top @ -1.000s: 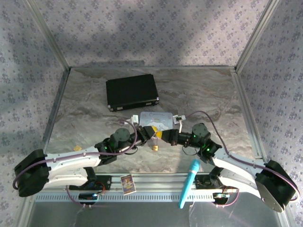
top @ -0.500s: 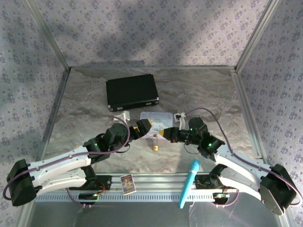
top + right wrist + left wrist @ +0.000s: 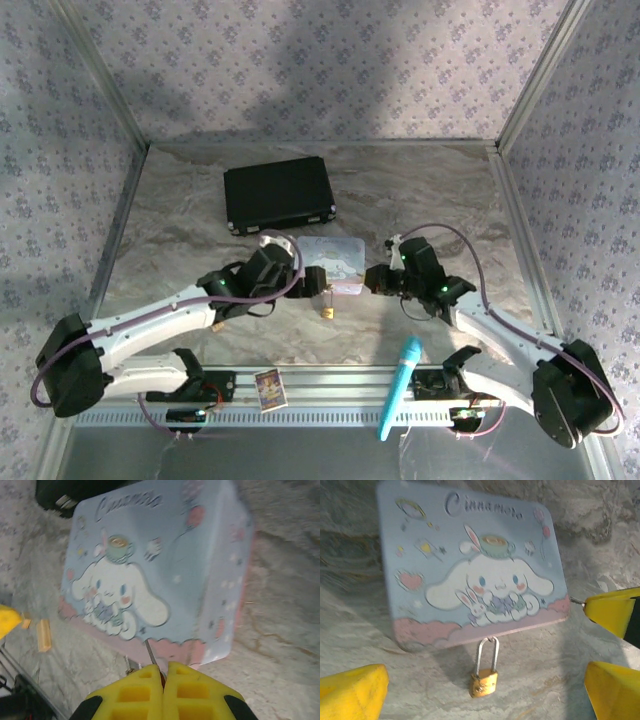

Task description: Unlock a padlock with a key

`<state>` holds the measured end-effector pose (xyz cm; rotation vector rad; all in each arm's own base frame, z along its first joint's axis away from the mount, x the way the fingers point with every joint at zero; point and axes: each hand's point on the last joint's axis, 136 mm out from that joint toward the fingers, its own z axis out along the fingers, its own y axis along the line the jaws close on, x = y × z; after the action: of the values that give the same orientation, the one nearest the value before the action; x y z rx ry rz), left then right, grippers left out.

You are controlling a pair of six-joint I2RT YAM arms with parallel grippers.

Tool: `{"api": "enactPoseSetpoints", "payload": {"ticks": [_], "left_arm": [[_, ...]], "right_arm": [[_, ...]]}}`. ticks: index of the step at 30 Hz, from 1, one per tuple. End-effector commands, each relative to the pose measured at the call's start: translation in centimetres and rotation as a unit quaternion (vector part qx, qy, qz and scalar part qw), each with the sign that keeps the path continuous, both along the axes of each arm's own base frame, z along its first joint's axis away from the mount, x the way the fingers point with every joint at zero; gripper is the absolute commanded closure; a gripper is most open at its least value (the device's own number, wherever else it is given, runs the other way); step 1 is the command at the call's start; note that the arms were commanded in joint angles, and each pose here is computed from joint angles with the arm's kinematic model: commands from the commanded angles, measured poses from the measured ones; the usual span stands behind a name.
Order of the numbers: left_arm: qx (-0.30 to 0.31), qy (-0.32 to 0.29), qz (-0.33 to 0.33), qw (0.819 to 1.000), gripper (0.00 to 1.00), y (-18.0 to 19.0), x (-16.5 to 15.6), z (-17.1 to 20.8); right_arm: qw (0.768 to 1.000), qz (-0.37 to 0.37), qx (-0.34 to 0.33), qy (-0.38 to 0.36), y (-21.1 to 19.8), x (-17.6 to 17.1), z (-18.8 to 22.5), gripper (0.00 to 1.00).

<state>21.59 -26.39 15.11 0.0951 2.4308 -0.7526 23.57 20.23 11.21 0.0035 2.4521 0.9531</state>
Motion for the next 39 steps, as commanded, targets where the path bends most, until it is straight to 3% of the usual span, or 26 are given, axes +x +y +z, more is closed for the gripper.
{"api": "enactPoseSetpoints", "payload": {"ticks": [1,6,10,14,17,18,26,32,37,39], "left_arm": [[0.01,-0.007,-0.003,1.0,0.0,1.7,0.4,1.8],[0.0,0.041,-0.012,0.999,0.0,2.5,-1.1,0.5],[-0.042,0.009,-0.021,0.999,0.02,1.2,-0.7,0.4],[-0.077,0.015,-0.011,0.997,0.12,0.0,-0.3,0.2],[-0.057,0.025,-0.031,0.998,0.38,-1.2,0.0,0.3],[-0.055,0.027,-0.039,0.997,0.4,-1.7,0.0,0.2],[-0.022,0.034,-0.051,0.998,0.32,-3.2,0.2,-2.2],[-0.012,0.029,-0.124,0.992,0.27,-6.5,-1.6,-4.4],[0.022,0.027,-0.094,0.995,0.43,-6.3,-0.7,-6.4],[0.023,0.019,-0.081,0.996,0.44,-6.3,-0.8,-6.6]], "right_arm": [[1.0,-0.009,0.025,0.016,0.5,0.3,1.9,1.0],[0.999,-0.008,0.026,0.032,0.8,-0.3,3.0,1.0],[0.999,0.009,-0.035,0.034,-0.6,-1.3,1.2,1.0],[0.998,0.036,-0.043,0.037,-0.7,-2.0,0.3,1.0],[0.997,0.06,-0.019,0.042,0.5,-2.8,0.9,1.0],[0.997,0.065,-0.015,0.034,0.8,-2.9,1.3,1.0],[0.997,0.069,0.022,0.039,2.0,-4.7,2.0,1.0],[0.995,0.084,0.015,0.052,2.3,-6.4,0.3,1.0],[0.995,0.076,0.006,0.061,1.6,-6.8,-1.0,1.0],[0.996,0.068,0.004,0.052,1.3,-6.7,-1.1,1.0]]}}
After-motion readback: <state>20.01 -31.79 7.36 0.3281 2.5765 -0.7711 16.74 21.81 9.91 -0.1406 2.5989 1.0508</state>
